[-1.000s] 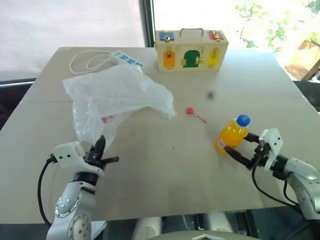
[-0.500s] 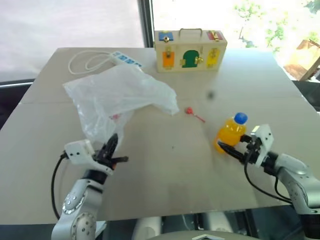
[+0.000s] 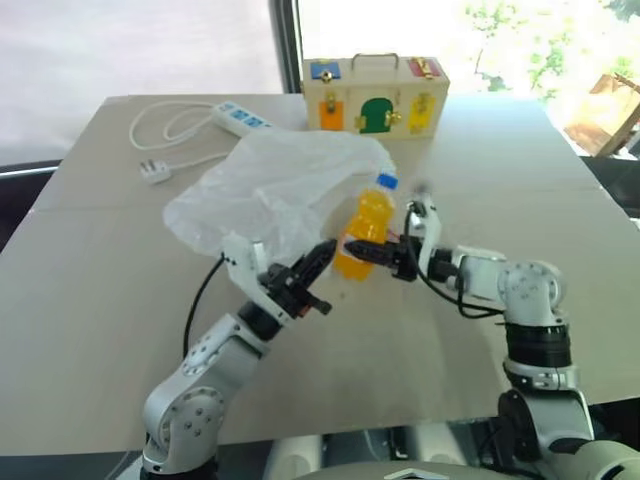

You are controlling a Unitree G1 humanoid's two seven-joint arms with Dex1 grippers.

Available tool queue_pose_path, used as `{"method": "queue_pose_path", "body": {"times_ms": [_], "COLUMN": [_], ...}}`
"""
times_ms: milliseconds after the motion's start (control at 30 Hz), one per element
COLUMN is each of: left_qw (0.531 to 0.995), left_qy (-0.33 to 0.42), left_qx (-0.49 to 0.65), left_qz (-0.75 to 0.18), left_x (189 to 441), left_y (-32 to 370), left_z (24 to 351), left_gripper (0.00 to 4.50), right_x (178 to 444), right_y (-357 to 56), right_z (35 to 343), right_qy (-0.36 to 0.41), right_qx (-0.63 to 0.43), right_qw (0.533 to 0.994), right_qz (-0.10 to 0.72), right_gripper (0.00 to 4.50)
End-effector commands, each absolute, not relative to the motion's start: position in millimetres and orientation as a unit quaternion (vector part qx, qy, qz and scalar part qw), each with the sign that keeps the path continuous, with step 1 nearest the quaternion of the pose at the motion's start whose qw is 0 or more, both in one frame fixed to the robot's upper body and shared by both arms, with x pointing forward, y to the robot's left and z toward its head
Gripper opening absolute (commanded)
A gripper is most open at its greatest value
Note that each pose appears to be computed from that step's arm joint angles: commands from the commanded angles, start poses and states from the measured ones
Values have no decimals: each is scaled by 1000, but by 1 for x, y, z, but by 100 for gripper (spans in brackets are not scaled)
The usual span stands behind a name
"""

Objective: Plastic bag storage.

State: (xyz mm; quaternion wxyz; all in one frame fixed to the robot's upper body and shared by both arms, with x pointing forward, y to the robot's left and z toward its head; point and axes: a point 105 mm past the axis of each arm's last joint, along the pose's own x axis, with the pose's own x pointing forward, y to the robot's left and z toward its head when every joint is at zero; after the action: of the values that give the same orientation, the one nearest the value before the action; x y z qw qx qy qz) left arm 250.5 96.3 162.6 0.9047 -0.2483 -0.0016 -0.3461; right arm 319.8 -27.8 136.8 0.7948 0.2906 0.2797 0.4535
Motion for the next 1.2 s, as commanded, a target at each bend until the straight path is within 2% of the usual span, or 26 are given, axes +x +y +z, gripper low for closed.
{"method": "queue_pose_path", "body": {"times_ms": [33, 333, 600, 667, 700, 1067, 1133, 1200], "left_qw": [869, 847, 853, 855, 856, 868, 872, 877], "left_qy": [1, 87, 97, 98, 98, 74, 51, 7], "left_qx": [-242, -224, -213, -214, -215, -228, -252, -301], "left_qz": [-432, -475, -466, -463, -459, -434, -417, -374], "left_x": [225, 191, 189, 189, 190, 202, 206, 216], "left_y": [74, 81, 87, 87, 88, 97, 103, 120], "left_z": [173, 145, 137, 135, 134, 142, 149, 163], "left_gripper": [0, 0, 0, 0, 0, 0, 0, 0], "right_x": [326, 347, 355, 353, 352, 346, 347, 349], "right_y": [1, 31, 63, 73, 78, 83, 77, 67], "right_z": [162, 176, 196, 201, 204, 192, 189, 182], "right_qy": [300, 353, 353, 347, 346, 353, 342, 320], "right_qx": [383, 468, 499, 495, 494, 447, 423, 368], "right_qw": [733, 670, 652, 655, 655, 686, 704, 744], "right_qz": [476, 456, 449, 453, 454, 452, 456, 457], "right_gripper": [296, 296, 296, 410, 438, 445, 445, 445]}}
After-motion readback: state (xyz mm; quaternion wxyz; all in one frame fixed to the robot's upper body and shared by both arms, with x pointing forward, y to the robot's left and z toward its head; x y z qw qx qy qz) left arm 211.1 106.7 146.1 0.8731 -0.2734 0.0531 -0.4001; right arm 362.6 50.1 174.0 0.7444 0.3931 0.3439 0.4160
